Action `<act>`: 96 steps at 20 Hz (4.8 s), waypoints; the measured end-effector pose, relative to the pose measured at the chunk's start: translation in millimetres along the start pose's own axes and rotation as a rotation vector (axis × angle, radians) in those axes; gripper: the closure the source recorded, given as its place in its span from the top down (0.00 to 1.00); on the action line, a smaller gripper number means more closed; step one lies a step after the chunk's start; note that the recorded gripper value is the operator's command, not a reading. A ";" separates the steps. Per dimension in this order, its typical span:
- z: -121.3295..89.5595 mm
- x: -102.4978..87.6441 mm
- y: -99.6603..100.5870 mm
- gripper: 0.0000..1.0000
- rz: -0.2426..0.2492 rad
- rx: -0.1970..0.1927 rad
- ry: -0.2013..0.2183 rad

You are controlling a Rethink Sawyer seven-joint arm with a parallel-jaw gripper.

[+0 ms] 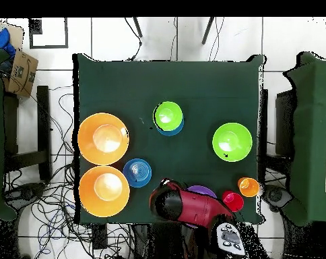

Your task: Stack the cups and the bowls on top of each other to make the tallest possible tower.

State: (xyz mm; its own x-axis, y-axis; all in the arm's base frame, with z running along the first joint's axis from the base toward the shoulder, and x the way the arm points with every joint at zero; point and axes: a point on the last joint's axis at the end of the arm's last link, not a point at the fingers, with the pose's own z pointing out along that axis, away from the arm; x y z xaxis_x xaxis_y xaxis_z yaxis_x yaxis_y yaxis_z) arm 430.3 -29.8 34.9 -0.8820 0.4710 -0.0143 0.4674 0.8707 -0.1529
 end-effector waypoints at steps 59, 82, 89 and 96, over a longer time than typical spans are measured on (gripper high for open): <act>72.6 48.4 -36.1 0.00 -0.002 0.066 0.071; 58.9 32.7 -37.2 0.00 0.002 0.066 0.024; 32.2 17.8 -28.1 0.00 -0.008 0.072 0.020; -23.5 -21.8 2.6 0.00 -0.027 0.099 0.062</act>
State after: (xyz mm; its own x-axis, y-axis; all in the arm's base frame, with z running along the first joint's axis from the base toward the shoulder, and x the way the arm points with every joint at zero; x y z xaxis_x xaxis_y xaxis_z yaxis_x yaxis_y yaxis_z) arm 452.1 -34.5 58.0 -0.8873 0.4583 0.0522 0.4328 0.8663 -0.2494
